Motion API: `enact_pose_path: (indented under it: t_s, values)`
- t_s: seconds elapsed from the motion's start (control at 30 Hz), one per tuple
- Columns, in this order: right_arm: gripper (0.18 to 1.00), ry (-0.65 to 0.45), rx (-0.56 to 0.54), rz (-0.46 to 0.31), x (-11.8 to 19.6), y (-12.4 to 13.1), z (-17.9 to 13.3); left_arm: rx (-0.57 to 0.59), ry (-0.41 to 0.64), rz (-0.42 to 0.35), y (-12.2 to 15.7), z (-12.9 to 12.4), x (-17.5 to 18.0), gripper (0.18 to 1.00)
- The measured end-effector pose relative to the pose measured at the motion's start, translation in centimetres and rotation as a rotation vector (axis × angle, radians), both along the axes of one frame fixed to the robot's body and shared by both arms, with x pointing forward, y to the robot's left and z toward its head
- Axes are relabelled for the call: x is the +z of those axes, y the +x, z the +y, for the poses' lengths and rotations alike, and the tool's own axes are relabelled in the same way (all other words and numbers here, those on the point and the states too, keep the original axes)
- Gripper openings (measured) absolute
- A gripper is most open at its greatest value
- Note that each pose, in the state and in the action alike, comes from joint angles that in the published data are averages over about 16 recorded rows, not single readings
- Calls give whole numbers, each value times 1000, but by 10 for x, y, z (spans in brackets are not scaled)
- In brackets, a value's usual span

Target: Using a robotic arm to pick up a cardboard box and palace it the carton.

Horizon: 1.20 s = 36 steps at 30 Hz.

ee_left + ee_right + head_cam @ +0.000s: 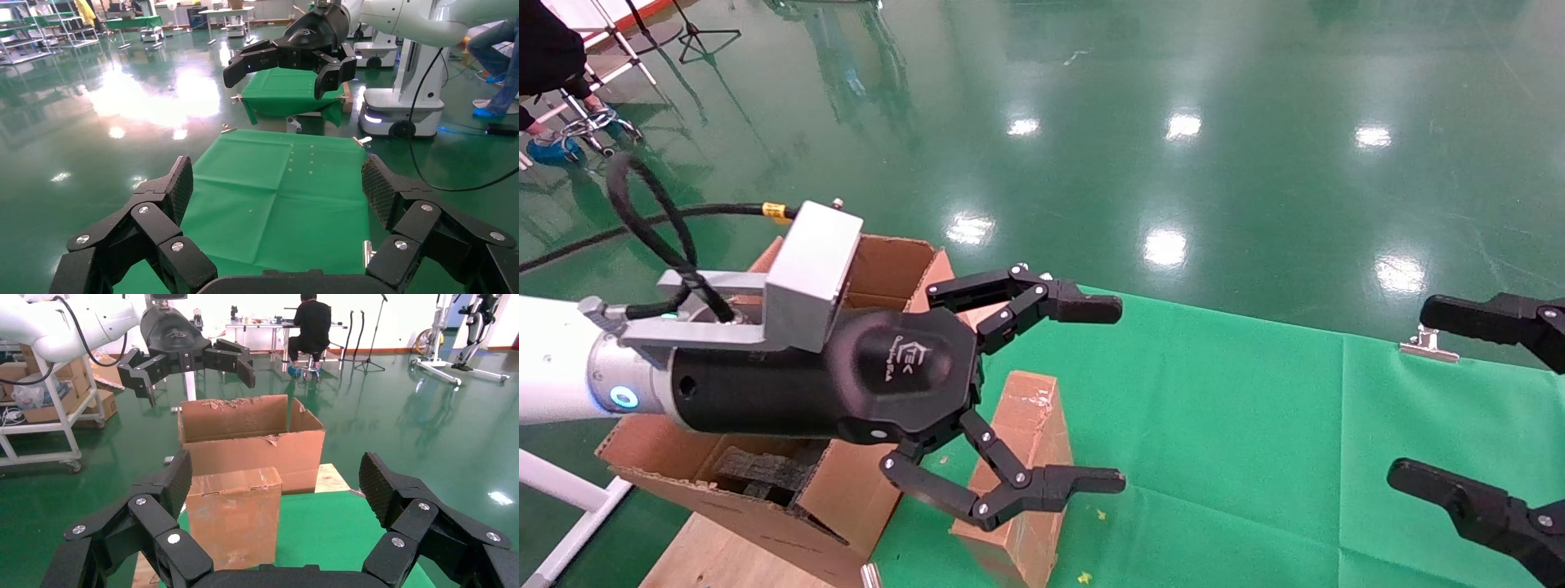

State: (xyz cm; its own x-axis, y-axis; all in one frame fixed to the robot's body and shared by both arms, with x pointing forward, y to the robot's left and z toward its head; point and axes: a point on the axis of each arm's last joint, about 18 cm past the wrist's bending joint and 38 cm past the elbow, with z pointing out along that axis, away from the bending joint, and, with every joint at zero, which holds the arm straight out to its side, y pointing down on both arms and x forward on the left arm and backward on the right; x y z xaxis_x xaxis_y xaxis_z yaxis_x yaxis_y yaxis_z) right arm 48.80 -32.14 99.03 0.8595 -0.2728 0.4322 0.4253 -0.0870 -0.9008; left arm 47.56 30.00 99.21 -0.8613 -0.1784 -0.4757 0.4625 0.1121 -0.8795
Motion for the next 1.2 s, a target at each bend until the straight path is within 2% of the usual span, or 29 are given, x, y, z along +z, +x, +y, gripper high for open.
enact_pose_path:
  t_s: [0.8, 1.0, 1.2]
  values:
    - [991, 0, 0, 0, 0, 0, 0, 11, 18, 4, 1, 0, -1, 1001]
    - [955, 0, 0, 0, 0, 0, 0, 72, 79, 55, 6, 3, -2, 1001]
    - [885, 0, 0, 0, 0, 0, 0, 181, 176, 151, 15, 10, -2, 1001]
